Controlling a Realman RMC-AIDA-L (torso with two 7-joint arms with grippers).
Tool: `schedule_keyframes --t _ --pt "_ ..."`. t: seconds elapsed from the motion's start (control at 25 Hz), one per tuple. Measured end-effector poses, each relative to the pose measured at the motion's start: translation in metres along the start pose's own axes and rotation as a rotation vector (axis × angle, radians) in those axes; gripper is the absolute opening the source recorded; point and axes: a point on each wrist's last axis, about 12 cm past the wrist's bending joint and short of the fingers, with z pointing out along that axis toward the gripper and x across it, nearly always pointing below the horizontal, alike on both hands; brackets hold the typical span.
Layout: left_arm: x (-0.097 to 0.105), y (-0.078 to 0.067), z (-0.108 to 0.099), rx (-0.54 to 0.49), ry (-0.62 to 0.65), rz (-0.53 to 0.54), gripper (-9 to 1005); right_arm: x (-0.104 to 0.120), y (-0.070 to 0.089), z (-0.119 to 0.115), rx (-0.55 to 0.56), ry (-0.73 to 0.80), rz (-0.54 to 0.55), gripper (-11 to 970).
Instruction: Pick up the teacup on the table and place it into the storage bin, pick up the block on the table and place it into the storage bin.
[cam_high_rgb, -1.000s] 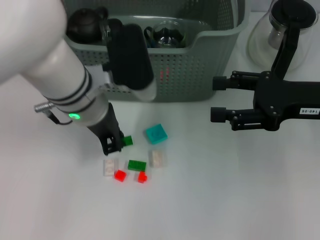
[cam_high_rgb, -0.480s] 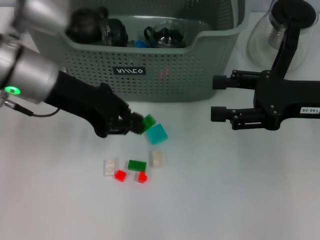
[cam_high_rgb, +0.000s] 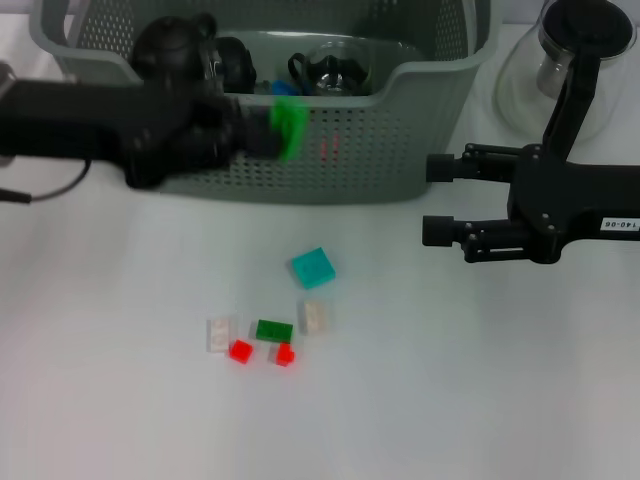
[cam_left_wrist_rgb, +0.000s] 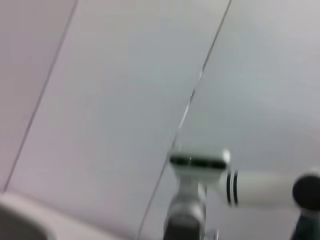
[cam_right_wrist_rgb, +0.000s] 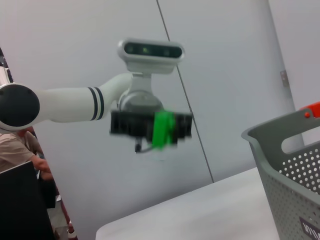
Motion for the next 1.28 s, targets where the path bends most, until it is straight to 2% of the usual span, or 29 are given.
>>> schedule_keyframes --t 0.24,0.32,0.48,0.56,0.72,0.84,1.0,1.28 --pt "-0.021 0.003 0.006 0.008 -0.132 0.003 123 0.003 0.001 0.001 0.002 0.001 0.005 850" --pt "-0.033 0.009 0.009 -0.020 -0.154 -0.015 123 0.005 0.002 0.001 0.005 0.001 0.007 850" --pt "-0.061 0.025 0.008 -0.137 -0.177 -0.085 120 0.010 0.004 -0.003 0.019 -0.004 0.011 851" --pt "-0.079 0.033 0.008 -0.205 -0.140 -0.112 116 0.013 0.005 -0.005 0.028 -0.010 0.004 851" --pt "-0.107 0.048 0.010 -0.330 0.015 -0.167 110 0.016 0.007 -0.006 0.034 -0.018 -0.014 851" --pt "-0.121 0.059 0.013 -0.446 0.114 -0.198 105 0.016 0.008 -0.006 0.029 -0.020 -0.019 851" --pt "-0.120 0.076 0.019 -0.627 0.240 -0.225 105 0.019 0.008 -0.006 0.034 -0.026 -0.026 850" --pt "-0.102 0.092 0.043 -0.752 0.377 -0.199 106 0.025 0.009 -0.005 0.038 -0.047 -0.034 850"
